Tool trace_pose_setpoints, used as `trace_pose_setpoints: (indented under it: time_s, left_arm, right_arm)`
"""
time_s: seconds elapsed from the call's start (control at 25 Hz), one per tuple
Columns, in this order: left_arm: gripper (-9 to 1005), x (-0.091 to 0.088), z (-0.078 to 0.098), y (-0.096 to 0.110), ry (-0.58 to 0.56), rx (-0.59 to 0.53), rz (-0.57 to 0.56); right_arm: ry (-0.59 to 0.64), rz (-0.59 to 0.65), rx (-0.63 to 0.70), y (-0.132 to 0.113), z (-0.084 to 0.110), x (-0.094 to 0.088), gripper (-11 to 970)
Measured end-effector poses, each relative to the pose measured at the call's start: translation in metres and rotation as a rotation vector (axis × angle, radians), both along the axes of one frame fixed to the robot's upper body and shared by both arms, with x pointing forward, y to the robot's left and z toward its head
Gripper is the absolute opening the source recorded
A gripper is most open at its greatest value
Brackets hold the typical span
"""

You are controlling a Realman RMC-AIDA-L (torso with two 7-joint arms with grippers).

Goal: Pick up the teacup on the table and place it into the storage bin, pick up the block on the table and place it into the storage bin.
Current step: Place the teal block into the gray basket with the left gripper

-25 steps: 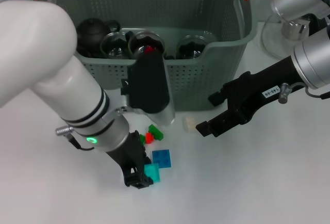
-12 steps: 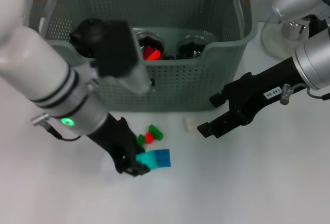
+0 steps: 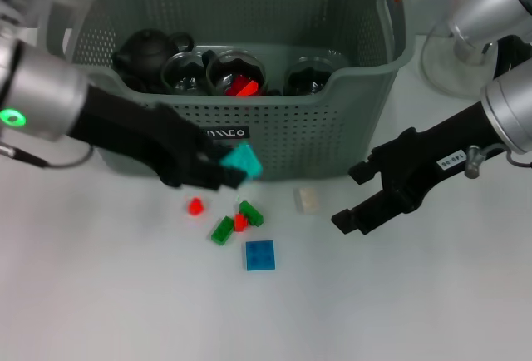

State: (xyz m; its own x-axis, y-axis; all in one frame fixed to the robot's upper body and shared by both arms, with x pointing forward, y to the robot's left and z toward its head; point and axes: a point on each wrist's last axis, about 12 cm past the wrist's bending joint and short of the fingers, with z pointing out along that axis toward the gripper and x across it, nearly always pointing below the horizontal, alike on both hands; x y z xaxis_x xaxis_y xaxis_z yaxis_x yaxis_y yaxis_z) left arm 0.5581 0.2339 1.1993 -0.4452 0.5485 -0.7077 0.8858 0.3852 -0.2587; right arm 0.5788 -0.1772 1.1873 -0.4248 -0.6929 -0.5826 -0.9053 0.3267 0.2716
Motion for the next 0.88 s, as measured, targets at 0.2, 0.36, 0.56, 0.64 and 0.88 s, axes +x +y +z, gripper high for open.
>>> trace_pose_setpoints:
  time_s: [0.2, 0.36, 0.56, 0.64, 0.88]
  left_arm:
    - [401, 0.004, 0.014, 0.022, -0.034, -0.080, 0.070]
    - [402, 0.008, 0.031, 0.031, -0.069, -0.173, 0.096]
    - [404, 0.026, 0.053, 0.031, -0.129, -0.206, 0.145]
    - [404, 0.038, 0.059, 0.030, -0.150, -0.205, 0.176]
    - [407, 0.079, 0.060, 0.025, -0.180, -0.190, 0.311]
  right_arm:
    - [0.040, 0.015, -0.012, -0.006, -0.007, -0.002, 929]
    - [0.080, 0.042, -0.014, -0.009, -0.016, -0.005, 929]
    - [0.101, 0.066, -0.003, -0.011, -0.026, -0.008, 928]
    - [0.099, 0.074, 0.008, -0.009, -0.028, -0.008, 928]
    - [0.087, 0.080, 0.027, -0.006, -0.032, -0.009, 927]
